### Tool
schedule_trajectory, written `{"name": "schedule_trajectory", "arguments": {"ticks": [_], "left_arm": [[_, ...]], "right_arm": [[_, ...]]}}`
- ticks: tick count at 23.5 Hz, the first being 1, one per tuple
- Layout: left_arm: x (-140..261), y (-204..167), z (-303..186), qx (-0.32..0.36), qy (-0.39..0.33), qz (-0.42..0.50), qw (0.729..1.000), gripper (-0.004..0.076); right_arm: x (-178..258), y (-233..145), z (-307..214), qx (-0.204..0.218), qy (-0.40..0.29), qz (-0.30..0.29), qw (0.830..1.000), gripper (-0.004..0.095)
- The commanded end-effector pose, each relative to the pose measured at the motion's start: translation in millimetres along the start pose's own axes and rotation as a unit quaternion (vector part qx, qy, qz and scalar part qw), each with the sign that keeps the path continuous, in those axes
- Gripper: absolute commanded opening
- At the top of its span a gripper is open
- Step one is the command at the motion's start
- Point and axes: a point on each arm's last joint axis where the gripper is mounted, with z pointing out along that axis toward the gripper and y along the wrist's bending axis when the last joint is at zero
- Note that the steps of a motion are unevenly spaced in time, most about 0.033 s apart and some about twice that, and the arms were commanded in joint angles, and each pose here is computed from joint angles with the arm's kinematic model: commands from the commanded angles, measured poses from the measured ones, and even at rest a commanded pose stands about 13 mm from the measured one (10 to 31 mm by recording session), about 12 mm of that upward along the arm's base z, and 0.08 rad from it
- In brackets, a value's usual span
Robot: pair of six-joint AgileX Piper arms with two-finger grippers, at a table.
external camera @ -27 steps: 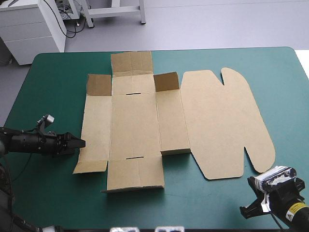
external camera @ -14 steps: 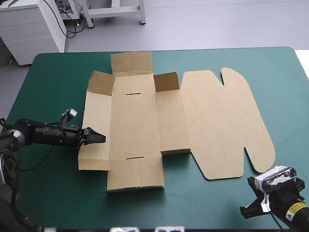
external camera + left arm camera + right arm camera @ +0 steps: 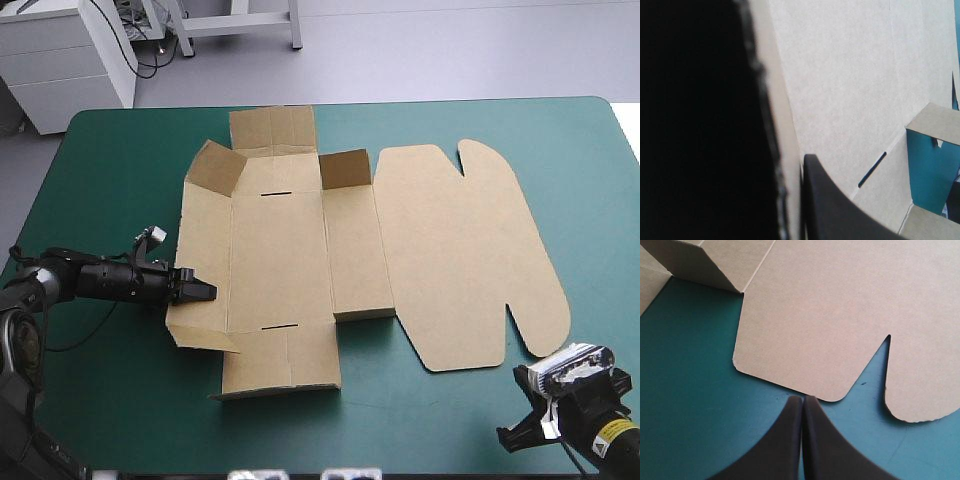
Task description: Fold the box
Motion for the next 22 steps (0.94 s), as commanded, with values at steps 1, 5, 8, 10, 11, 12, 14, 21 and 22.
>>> {"name": "schedule_trajectory", "arguments": {"ticks": [1,5,8,10,11,12,14,21,22], "left_arm": [[-6,-8,-2,0.005,-0.026,0.019,0.999,-0.0008],[-20,-26,-13,0.049,-0.014,0.067,0.996,-0.0008],[-44,-59,-25,0.032,-0.017,0.142,0.989,-0.0008],[-61,-90,-31,-0.035,0.006,0.205,0.978,-0.0008],[-72,-112,-31,-0.068,0.020,0.245,0.967,-0.0008],[-76,-121,-31,-0.092,0.032,0.270,0.958,-0.0008],[-87,-150,-31,-0.139,0.043,0.325,0.934,-0.0007],[-111,-245,-39,-0.270,-0.020,0.512,0.815,-0.0007],[-112,-257,-40,-0.281,-0.035,0.533,0.798,-0.0007]], "right_arm": [[-11,-1,-4,0.005,-0.037,-0.007,0.999,-0.0014],[-11,-1,-4,0.005,-0.037,-0.007,0.999,-0.0014],[-11,-1,-4,0.005,-0.037,-0.007,0.999,-0.0014],[-11,-1,-4,0.005,-0.037,-0.007,0.999,-0.0014],[-11,-1,-4,0.005,-0.037,-0.007,0.999,-0.0014],[-11,-1,-4,0.005,-0.037,-0.007,0.999,-0.0014],[-11,-1,-4,0.005,-0.037,-0.007,0.999,-0.0014],[-11,-1,-4,0.005,-0.037,-0.007,0.999,-0.0014],[-11,-1,-4,0.005,-0.037,-0.007,0.999,-0.0014]]}}
